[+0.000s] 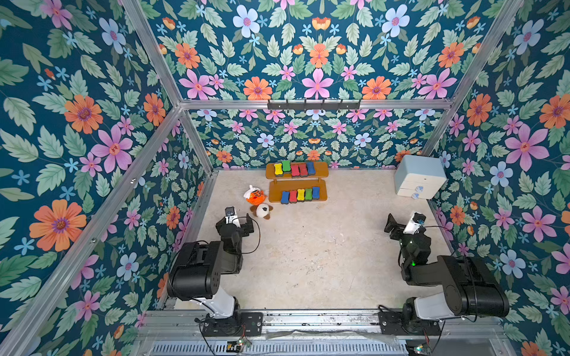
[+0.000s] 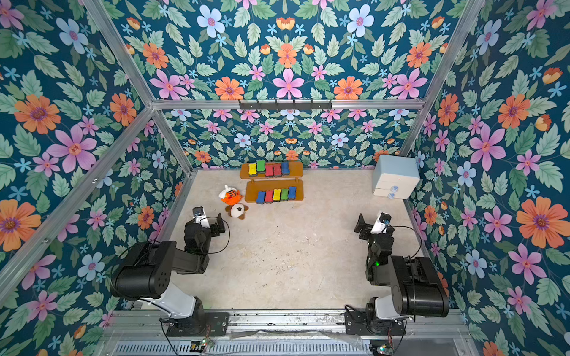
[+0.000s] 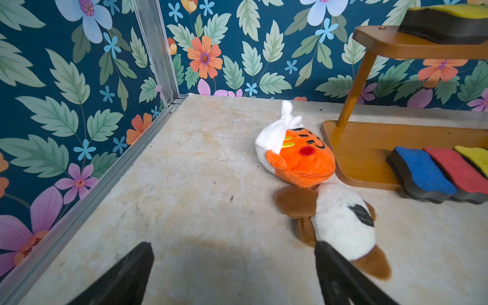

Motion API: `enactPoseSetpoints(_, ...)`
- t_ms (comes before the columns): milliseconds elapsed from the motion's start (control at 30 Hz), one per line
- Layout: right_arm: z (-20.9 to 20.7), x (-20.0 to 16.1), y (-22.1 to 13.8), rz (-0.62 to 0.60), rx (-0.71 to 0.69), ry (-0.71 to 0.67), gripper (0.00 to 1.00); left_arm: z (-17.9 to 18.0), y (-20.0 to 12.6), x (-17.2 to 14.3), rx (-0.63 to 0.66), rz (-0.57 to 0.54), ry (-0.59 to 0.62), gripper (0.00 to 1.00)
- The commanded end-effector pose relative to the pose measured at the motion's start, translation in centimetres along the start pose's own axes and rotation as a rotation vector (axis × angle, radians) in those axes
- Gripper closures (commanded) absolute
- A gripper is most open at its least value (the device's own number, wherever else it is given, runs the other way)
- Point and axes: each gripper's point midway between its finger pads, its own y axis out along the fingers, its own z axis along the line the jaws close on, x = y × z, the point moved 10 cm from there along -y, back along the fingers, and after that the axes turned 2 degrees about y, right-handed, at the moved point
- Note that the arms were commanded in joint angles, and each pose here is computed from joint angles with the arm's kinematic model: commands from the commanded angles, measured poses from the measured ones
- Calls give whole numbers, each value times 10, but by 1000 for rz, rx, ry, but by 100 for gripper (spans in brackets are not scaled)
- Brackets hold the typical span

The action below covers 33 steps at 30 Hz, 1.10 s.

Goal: Remove the whiteboard erasers from the shelf
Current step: Move the shelf to the center of the board.

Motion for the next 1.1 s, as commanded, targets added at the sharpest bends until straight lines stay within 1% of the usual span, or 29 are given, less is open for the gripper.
enactPoseSetpoints(0,0,4,0,-24,-10,-1,1,0,0,5,4,-31,-4,1)
enactPoseSetpoints(667,-1,3,0,-24,-24,-3,1,0,-1,5,10,-33,-5,1)
enactPoseSetpoints(733,1,7,-1,-47,-63,-10,1,3,-1,14,69,-44,-19,1)
enactPoseSetpoints(767,4,9,-2,-49,-92,-23,1,3,1,21,114,-18,-15,1)
enactPoseSetpoints(800,8,13,-4,-65,-113,-36,1,1,3,30,129,7,-12,1)
enactPoseSetpoints(867,22,24,0,-4,-184,-44,1,-6,2,51,162,15,12,1)
enactPoseSetpoints(900,27,29,3,32,-179,-20,1,-9,1,61,174,8,-8,1)
enactPoseSetpoints(967,41,41,7,98,-106,26,1,-17,2,82,141,25,-57,1)
enactPoseSetpoints(1033,60,51,10,140,-20,62,1,-22,10,101,110,39,-135,1)
enactPoseSetpoints(1067,73,56,13,160,40,78,1,-26,16,110,82,77,-157,1)
